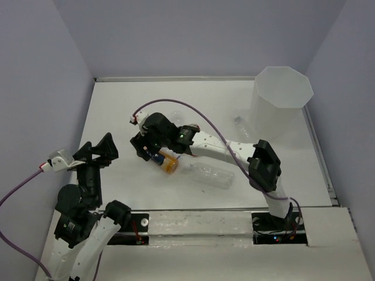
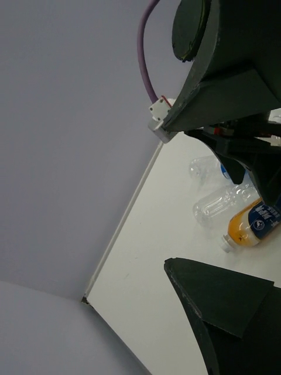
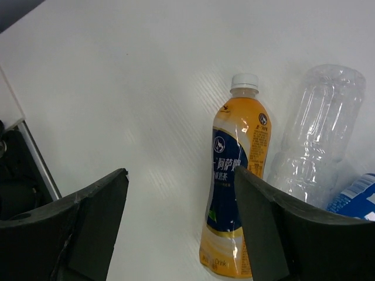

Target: Put the plastic bottles in the bin

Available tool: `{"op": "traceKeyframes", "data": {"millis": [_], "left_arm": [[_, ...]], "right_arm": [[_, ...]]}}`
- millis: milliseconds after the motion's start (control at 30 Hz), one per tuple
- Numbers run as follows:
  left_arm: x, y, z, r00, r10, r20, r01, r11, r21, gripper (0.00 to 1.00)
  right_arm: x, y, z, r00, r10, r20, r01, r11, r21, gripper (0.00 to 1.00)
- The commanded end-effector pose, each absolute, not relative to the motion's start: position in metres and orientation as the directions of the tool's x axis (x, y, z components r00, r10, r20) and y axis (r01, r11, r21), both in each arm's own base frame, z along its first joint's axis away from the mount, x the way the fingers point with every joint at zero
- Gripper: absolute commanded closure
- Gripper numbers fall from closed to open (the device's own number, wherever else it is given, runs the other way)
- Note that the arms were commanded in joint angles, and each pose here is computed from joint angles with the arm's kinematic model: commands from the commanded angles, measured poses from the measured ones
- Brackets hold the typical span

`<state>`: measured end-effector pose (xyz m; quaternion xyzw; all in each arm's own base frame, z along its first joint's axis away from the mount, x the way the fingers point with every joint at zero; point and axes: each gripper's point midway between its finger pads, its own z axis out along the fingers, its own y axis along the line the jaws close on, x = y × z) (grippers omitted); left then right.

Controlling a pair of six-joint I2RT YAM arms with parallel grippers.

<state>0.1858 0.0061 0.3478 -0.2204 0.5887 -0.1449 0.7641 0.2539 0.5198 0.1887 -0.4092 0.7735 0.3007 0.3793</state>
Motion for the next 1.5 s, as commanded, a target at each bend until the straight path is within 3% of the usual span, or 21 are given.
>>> {"op": "traceKeyframes", "data": {"millis": [0, 433, 900, 1133, 1333, 1467], "left_arm": [[0.175, 0.025, 0.360, 0.358, -0.512, -0.781, -0.068, 0.819, -0.569, 0.01], [0.174, 0.023, 0.362, 0.359, -0.514, -0.779, -0.048, 0.823, -0.565, 0.01], [0.173, 0.021, 0.364, 0.362, -0.517, -0.776, -0.030, 0.825, -0.564, 0.01], [0.171, 0.022, 0.364, 0.364, -0.519, -0.773, -0.025, 0.825, -0.565, 0.01], [0.172, 0.022, 0.363, 0.362, -0.519, -0.774, -0.027, 0.824, -0.565, 0.01], [0.172, 0.022, 0.363, 0.362, -0.518, -0.775, -0.029, 0.824, -0.565, 0.01]], "right_arm": [[0.252, 0.535, 0.175, -0.330, -0.488, -0.808, -0.879, 0.471, 0.074, 0.22], [0.280, 0.537, 0.117, -0.327, -0.591, -0.737, -0.844, 0.534, -0.054, 0.16], [0.293, 0.542, 0.071, -0.291, -0.667, -0.686, -0.849, 0.511, -0.137, 0.16], [0.304, 0.549, 0.068, -0.304, -0.629, -0.715, -0.817, 0.558, -0.144, 0.23], [0.300, 0.555, 0.087, -0.290, -0.575, -0.765, -0.798, 0.587, -0.139, 0.49], [0.293, 0.555, 0.160, -0.290, -0.409, -0.865, -0.782, 0.622, -0.033, 0.54]]}}
